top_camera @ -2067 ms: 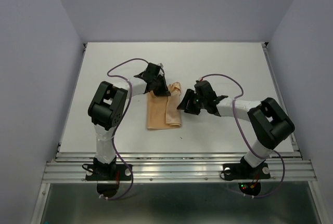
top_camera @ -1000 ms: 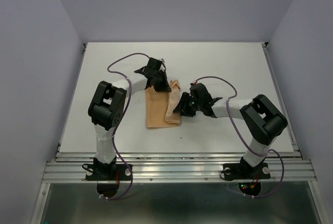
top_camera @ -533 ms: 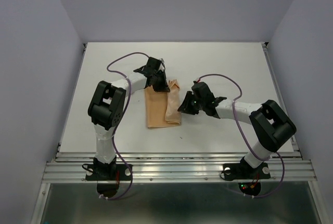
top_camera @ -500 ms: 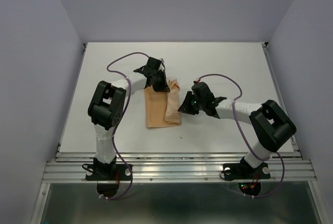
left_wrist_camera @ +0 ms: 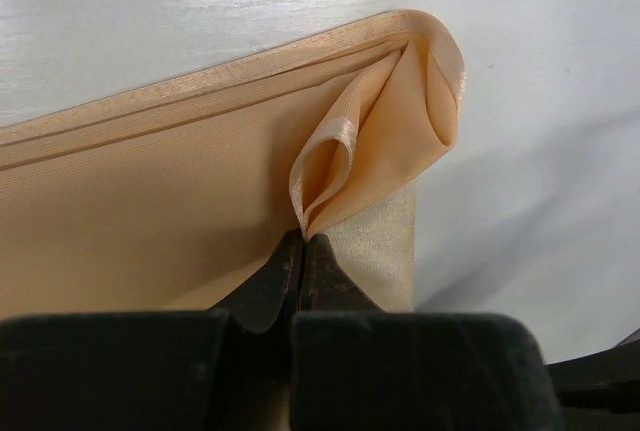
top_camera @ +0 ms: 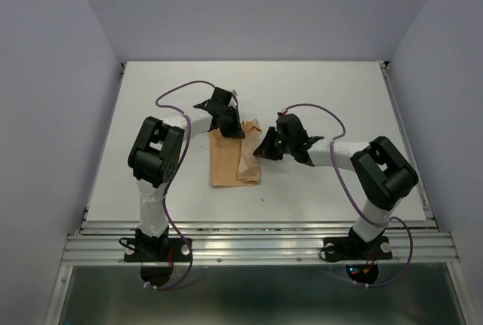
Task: Fold the napkin into a case and place the utensils inside
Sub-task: Smooth out the 2/3-rectangle-folded napkin at the center of the board.
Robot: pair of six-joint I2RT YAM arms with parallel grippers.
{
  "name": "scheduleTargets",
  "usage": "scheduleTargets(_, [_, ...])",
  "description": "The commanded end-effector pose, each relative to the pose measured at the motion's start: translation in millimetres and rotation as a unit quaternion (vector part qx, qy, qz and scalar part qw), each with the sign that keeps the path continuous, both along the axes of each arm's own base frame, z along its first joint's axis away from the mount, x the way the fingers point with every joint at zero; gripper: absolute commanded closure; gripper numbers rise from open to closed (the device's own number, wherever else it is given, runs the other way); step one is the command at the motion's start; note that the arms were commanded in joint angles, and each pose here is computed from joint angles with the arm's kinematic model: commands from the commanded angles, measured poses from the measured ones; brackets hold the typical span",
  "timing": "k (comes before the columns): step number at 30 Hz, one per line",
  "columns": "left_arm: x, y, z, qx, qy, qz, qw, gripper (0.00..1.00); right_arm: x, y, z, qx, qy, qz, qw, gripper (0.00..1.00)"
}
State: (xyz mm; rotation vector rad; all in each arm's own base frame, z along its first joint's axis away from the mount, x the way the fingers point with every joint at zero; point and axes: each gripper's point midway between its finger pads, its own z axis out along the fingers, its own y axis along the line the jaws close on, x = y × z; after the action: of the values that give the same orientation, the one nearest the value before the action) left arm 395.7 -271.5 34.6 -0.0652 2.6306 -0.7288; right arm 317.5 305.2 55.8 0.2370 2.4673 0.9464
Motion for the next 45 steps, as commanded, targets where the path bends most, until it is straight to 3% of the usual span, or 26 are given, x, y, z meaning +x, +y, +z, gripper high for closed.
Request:
scheduleTargets(1, [-0.1, 6.2, -4.5, 0.002, -0.006, -0.005, 1.000, 1.00, 30.5, 13.7, 31.8, 0.066, -0.039, -0.004, 0.997, 0.87])
scheduleTargets(14, [-2.2, 10.2, -21.2, 0.006, 0.010, -0.001, 1.000, 1.00, 37.6, 17.9, -17.5, 0.082, 0.013, 0.004, 0.997, 0.90])
scheduleTargets(30, [0.8, 14.3, -23.0, 0.011, 0.012, 0.020, 1.000, 1.00, -8.6, 17.9, -2.4, 0.106, 0.007, 0.085, 0.991, 0.91])
scheduleTargets(45, [1.0, 14.7, -21.2, 0.011, 0.010, 0.021, 1.000, 1.00, -56.2, 24.8, -25.5, 0.078, 0.039, 0.133, 0.987, 0.91])
